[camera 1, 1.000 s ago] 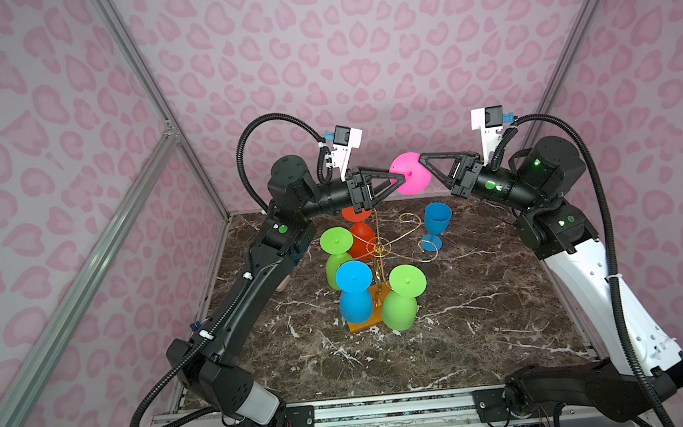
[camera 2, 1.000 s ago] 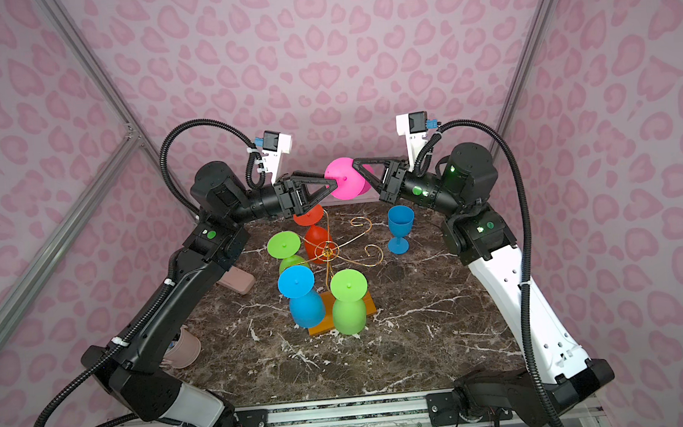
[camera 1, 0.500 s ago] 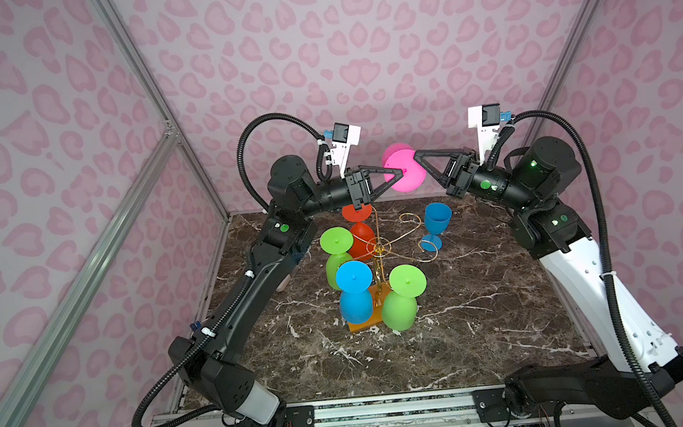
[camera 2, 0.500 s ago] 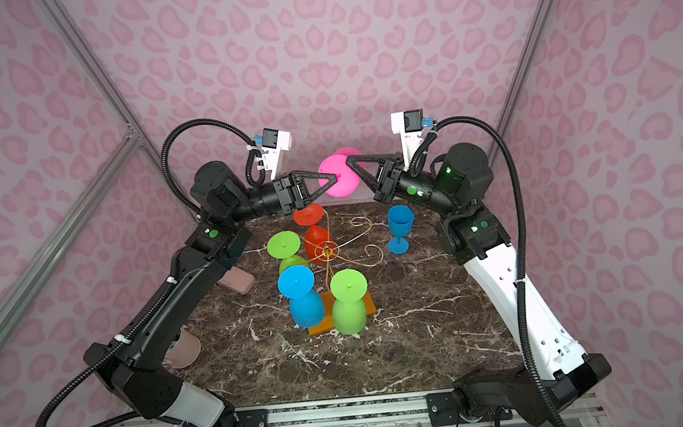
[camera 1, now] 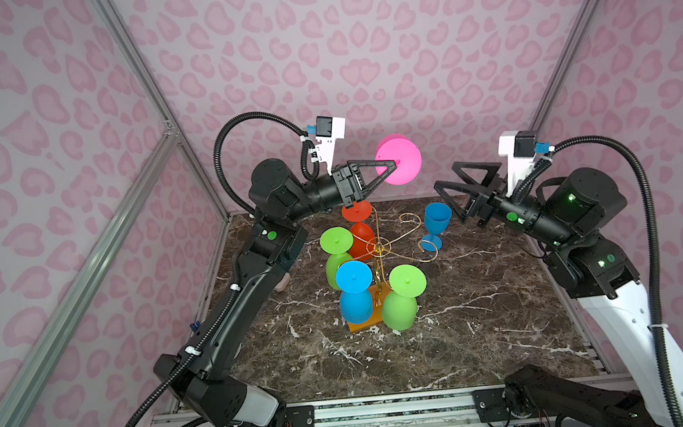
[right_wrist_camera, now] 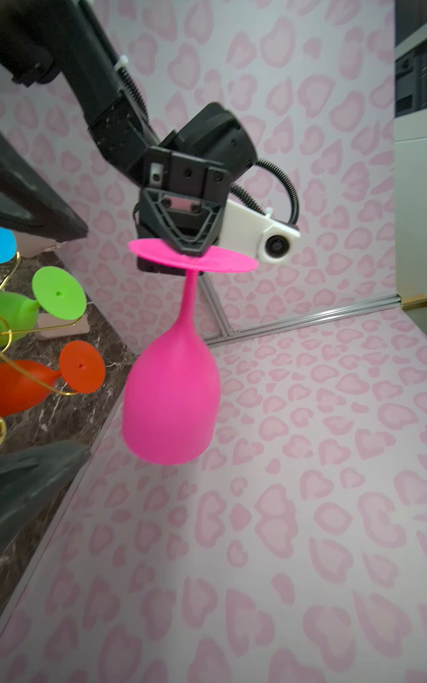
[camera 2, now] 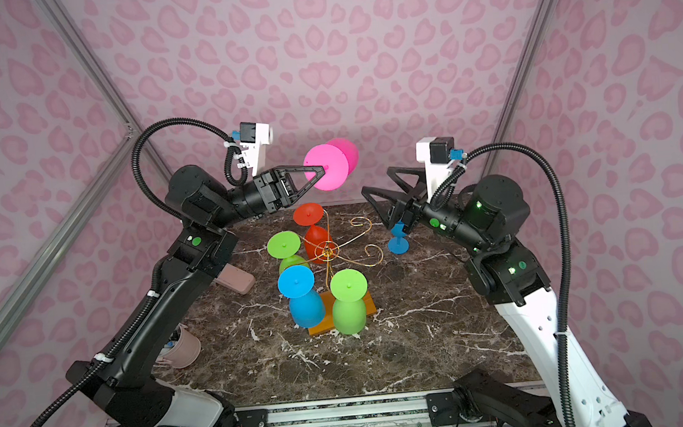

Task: Take the wine glass off the wine glass rack
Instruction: 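Grasp the pink glass stem with the left gripper, release right gripper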

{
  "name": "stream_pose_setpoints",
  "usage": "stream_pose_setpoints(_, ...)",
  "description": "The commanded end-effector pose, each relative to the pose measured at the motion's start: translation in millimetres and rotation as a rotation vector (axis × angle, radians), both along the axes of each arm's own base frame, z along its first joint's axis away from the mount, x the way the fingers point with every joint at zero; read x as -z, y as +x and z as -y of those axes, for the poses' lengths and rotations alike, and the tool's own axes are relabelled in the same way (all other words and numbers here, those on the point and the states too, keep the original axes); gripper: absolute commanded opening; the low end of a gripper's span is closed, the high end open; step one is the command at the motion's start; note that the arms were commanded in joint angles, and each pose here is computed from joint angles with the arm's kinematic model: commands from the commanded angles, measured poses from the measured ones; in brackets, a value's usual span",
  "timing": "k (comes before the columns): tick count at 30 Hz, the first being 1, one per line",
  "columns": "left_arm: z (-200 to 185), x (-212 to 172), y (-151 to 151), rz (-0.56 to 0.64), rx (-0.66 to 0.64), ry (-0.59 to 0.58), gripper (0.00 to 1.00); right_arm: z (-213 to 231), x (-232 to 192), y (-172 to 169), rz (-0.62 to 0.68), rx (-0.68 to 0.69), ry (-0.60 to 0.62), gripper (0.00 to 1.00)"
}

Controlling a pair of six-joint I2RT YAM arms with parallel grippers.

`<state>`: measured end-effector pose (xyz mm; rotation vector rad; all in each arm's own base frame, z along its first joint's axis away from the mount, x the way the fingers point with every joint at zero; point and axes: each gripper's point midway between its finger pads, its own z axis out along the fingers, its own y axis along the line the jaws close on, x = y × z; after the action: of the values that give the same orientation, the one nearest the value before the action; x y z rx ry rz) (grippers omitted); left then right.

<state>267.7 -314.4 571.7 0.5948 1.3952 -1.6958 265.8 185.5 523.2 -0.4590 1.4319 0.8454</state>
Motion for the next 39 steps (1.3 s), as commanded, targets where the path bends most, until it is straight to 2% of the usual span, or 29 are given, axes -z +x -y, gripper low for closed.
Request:
stream_pose_setpoints(1,-6.7,-13.1,2.0,-0.004,-0.031,-0.053,0.04,17.4,18.3,10.7,0.103,0.143,-0.099,0.92)
stream_pose_setpoints(8,-3.5,-15.1,3.9,-0.06,0.007,-0.061,0.04,9.5,26.2,14.7,0.31,0.158,-0.114,0.99)
stream_pose_setpoints(11,-4.0,-17.2,2.3,-0.068,0.014,-0.065,0.03,-2.1,21.4,15.1,0.41,0.151,-0.127,0.99)
stream_pose_setpoints(15,-4.4,-17.9,1.7,-0.083,0.019,-0.069,0.04,-18.2,14.0,23.1,0.48,0.136,-0.141,0.99)
stream_pose_setpoints(26,-3.1,-19.1,3.7,-0.133,0.04,-0.081,0.04,-53.3,2.1,57.2,0.537,0.106,-0.177,0.99)
stream_pose_setpoints(39,-6.0,-24.5,-0.2,-0.164,0.056,-0.101,0.04,-78.1,7.4,105.2,0.512,0.109,-0.239,0.98)
